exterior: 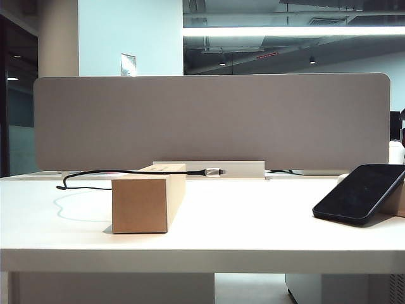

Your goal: Pick up the charging cable and the phone, plug the charging cable into the charging port on the phone, and finally place them back on the table.

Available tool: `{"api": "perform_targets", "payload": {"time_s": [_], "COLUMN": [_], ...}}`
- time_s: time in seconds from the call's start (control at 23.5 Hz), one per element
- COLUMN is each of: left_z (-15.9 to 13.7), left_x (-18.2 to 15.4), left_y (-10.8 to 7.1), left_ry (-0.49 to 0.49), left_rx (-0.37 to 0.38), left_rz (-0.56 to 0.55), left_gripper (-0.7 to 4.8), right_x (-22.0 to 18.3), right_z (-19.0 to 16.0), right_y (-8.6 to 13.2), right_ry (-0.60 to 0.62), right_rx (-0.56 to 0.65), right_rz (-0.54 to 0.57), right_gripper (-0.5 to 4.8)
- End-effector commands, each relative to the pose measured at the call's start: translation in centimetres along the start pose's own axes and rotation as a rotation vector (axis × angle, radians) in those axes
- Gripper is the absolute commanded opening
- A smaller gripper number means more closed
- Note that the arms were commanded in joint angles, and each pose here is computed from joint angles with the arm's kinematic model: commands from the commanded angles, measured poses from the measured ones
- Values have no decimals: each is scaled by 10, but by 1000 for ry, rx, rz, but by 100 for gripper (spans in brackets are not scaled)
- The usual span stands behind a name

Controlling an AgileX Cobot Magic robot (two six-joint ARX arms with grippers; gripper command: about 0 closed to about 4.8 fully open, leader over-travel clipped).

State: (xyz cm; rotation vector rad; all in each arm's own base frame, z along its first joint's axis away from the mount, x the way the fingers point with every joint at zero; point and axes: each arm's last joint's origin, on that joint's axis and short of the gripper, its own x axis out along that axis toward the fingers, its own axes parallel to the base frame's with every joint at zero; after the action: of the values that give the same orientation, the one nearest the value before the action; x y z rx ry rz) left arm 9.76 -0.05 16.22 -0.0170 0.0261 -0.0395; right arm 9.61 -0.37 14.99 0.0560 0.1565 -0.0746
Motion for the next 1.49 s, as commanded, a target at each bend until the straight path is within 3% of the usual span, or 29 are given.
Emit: {"api": "perform_targets", "payload": {"time_s": [0.04,0.64,0.81,0.89,1.15,1.49], "left_z": [2,2,9,16,31,52], "left_x": [0,0,-1,-2,-5,-12], "left_y": [0,0,-2,-3,-3,-4], "left_ry": [-8,-17,-84,-151,-190,-256], "left_rx": [2,2,8,14,17,23], "left_rz": [-1,-1,-56,-73,-76,-77], "left_gripper": [-6,-6,-6,-6,-6,-6], "right_x": [1,0,0,0,-8,-21], "right_z": [-1,-1,1,8,32,56], "right_y": [0,0,0,0,1,2], "right_ry": [-6,-7,-20,-87,-192,-194], "right_rx": [-3,12,74,77,82,82], "right_rz": [-3,0,-3,3,14,18], "right_gripper": [-5,-5,-5,-5,-5,-5]}}
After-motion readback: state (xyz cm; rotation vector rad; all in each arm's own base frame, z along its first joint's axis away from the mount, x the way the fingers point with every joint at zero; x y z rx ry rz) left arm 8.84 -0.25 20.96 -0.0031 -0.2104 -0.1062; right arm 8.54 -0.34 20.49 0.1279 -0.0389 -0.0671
